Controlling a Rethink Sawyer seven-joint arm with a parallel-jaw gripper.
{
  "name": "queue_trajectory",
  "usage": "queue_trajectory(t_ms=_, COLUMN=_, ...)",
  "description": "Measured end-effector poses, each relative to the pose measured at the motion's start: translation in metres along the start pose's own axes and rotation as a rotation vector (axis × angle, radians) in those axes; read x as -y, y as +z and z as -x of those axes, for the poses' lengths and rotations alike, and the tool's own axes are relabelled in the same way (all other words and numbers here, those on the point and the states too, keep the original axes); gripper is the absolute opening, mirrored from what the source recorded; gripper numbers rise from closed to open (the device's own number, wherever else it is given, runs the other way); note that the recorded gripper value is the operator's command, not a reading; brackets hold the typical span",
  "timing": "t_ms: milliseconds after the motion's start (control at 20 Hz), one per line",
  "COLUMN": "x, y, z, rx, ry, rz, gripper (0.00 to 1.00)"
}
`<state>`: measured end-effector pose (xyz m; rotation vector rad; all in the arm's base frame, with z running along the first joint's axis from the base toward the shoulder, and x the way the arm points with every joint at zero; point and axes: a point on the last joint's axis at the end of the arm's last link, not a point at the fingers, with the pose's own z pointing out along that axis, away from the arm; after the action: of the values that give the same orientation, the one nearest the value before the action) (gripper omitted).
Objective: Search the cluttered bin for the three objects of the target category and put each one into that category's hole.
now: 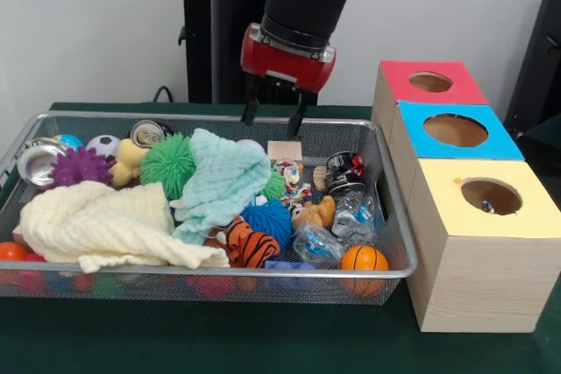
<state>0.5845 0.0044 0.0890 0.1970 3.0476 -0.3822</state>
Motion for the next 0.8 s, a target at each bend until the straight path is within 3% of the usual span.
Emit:
queue_trajectory(t_ms=400, x=0.018, y=0.027, z=-0.008, rx=-0.001, ry=0.071, rz=-0.017, gripper=1.0)
queue_trajectory(t_ms=500, x=0.018, y=0.047, z=-0.016, rx=-0.001, ry=0.138, rz=-0.03, gripper=1.0)
queue_trajectory(t_ms=600, x=0.017, y=0.051, z=-0.019, rx=-0.002, ry=0.156, rz=-0.036, gripper=1.0)
queue_trajectory(t_ms=650, x=0.014, y=0.058, z=-0.025, rx=-0.009, ry=0.194, rz=-0.053, gripper=1.0)
queue_trajectory(t_ms=800, x=0.01, y=0.063, z=-0.034, rx=-0.022, ry=0.239, rz=-0.079, gripper=1.0)
